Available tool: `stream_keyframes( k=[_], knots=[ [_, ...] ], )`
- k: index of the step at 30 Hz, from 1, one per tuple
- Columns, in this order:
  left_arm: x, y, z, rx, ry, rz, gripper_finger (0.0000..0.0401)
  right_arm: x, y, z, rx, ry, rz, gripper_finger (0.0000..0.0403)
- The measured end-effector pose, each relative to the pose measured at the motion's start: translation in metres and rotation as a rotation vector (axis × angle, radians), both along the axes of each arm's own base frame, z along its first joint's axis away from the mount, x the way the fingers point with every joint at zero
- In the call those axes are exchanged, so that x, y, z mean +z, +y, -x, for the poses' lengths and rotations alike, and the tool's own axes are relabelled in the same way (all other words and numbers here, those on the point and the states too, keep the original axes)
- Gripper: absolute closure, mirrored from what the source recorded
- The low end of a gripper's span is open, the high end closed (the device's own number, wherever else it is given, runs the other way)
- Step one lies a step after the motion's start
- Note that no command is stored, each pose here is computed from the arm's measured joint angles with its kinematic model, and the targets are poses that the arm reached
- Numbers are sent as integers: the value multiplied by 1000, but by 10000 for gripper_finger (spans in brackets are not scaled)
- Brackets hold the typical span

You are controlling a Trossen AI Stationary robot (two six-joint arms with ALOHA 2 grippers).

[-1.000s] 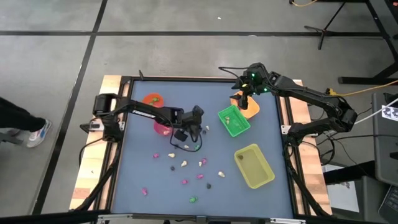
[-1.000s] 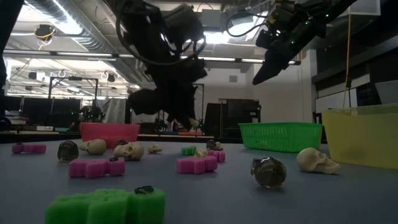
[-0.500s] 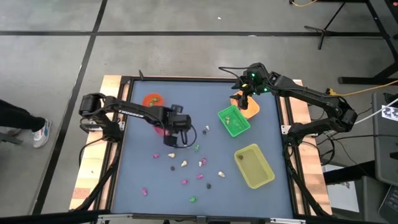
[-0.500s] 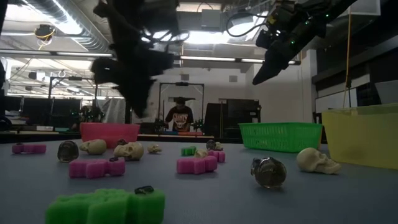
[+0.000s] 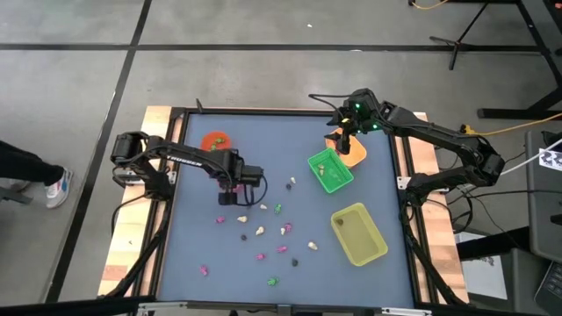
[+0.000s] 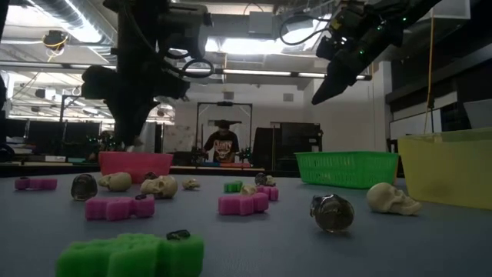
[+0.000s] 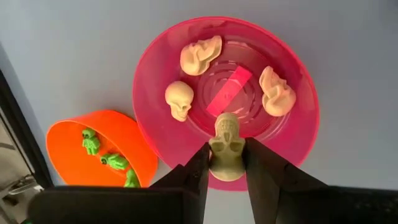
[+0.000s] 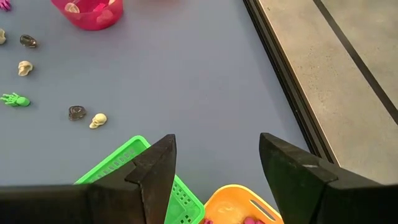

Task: Sort Halloween decoration
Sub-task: Put the white skull toy into the pink bin, then put the pink skeleton toy into the yellow bin

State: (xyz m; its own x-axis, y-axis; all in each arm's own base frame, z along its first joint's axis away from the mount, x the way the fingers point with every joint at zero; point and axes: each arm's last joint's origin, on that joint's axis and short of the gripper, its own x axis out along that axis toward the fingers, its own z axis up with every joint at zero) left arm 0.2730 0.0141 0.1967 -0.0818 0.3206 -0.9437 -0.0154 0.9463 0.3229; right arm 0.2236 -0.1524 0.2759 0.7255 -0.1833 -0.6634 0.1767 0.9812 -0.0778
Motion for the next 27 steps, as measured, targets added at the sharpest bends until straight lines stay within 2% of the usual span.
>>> stream_keyframes(
  k=[4, 16, 23, 27],
  knots=[
    [0, 0, 0, 3, -1, -1, 325, 0, 0, 0, 0, 0, 0, 173],
    [0, 1, 0, 50, -17, -10, 222, 0, 0, 0, 0, 0, 0, 173],
    [0, 1, 0, 52, -14, -9, 211, 0, 0, 0, 0, 0, 0, 173],
    [0, 1, 3, 105, -6, -14, 211, 0, 0, 0, 0, 0, 0, 173]
  ],
)
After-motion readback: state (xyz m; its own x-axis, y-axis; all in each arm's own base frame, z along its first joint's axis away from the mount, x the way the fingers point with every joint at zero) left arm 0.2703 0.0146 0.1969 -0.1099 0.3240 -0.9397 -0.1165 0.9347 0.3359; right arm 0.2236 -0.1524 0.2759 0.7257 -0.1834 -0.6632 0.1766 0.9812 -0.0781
